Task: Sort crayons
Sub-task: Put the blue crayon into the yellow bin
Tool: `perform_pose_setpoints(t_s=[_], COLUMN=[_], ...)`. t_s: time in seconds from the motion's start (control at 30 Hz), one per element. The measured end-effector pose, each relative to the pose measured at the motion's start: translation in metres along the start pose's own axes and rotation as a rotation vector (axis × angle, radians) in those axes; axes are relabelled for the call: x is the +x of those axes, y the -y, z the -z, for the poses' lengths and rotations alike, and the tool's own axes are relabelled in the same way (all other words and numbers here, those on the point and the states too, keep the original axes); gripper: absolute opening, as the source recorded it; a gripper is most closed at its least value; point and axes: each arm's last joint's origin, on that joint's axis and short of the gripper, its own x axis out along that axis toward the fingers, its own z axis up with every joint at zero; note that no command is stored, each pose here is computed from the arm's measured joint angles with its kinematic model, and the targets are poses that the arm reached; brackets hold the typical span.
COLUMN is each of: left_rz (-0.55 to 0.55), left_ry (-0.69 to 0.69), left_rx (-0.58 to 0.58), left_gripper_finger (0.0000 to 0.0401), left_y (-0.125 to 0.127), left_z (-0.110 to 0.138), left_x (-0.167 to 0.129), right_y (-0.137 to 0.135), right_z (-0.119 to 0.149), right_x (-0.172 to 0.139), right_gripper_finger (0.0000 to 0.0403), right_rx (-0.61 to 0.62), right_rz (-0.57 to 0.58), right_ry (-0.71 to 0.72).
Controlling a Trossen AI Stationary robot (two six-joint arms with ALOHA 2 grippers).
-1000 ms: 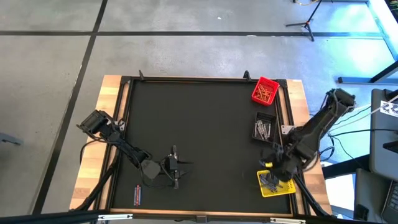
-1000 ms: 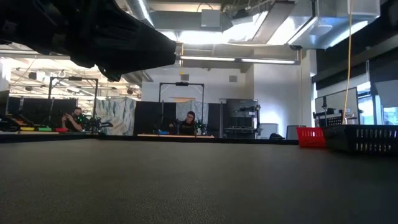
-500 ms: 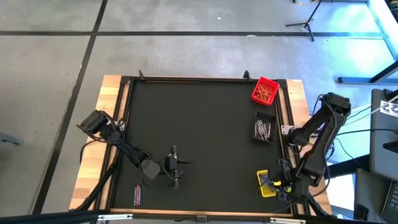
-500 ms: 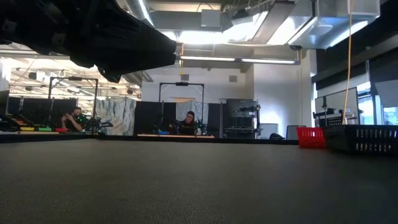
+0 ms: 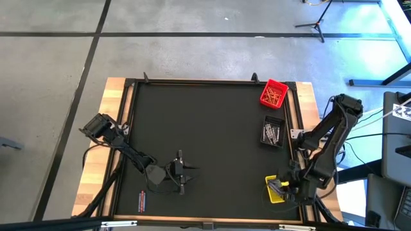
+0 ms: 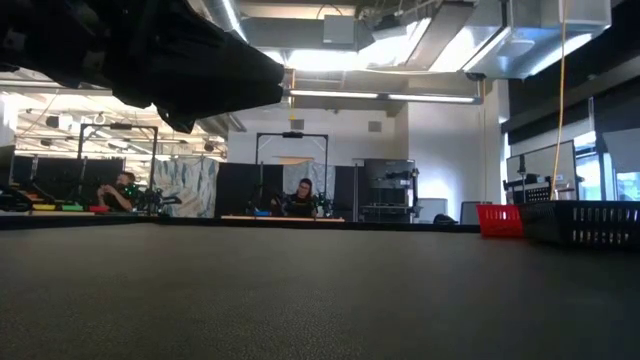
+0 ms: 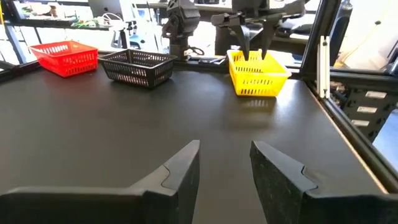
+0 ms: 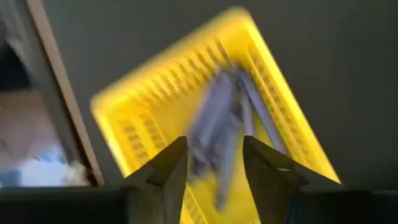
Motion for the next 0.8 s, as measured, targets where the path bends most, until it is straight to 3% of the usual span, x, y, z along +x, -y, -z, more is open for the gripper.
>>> perform_pose_setpoints(t_s=[0.13, 0.27, 0.4, 0.53, 0.63, 0.8], left_rz=[-0.01, -0.03, 0.005, 0.079, 0.083, -0.005], left_ry=[0.029, 0.029, 0.008, -0.061, -0.181, -0.477], left_rx=[-0.019, 0.006, -0.007, 0.026, 0.072, 0.053], left_gripper_finger=[0.0135, 0.0136, 0.0156, 0.018, 0.0183, 0.0179], left_y=[-0.003, -0.008, -0.013, -0.013, -0.01, -0.003], left_z=[-0.004, -0.005, -0.014, -0.03, -0.043, -0.071], left_x=[0.003, 0.006, 0.007, 0.0, -0.006, -0.015], right_y=[-0.011, -0.018, -0.018, -0.016, -0.016, -0.013], right_z=[-0.02, -0.036, -0.05, -0.065, -0.077, -0.105], right_x=[-0.006, -0.004, 0.004, 0.018, 0.03, 0.052], right_gripper_finger=[0.0168, 0.017, 0.017, 0.017, 0.017, 0.017], right_rx=[-0.128, -0.269, -0.342, -0.386, -0.447, -0.544], right_rz=[-0.072, -0.017, 0.059, 0.216, 0.35, 0.535], right_ry=[0.295, 0.56, 0.599, 0.673, 0.74, 0.771])
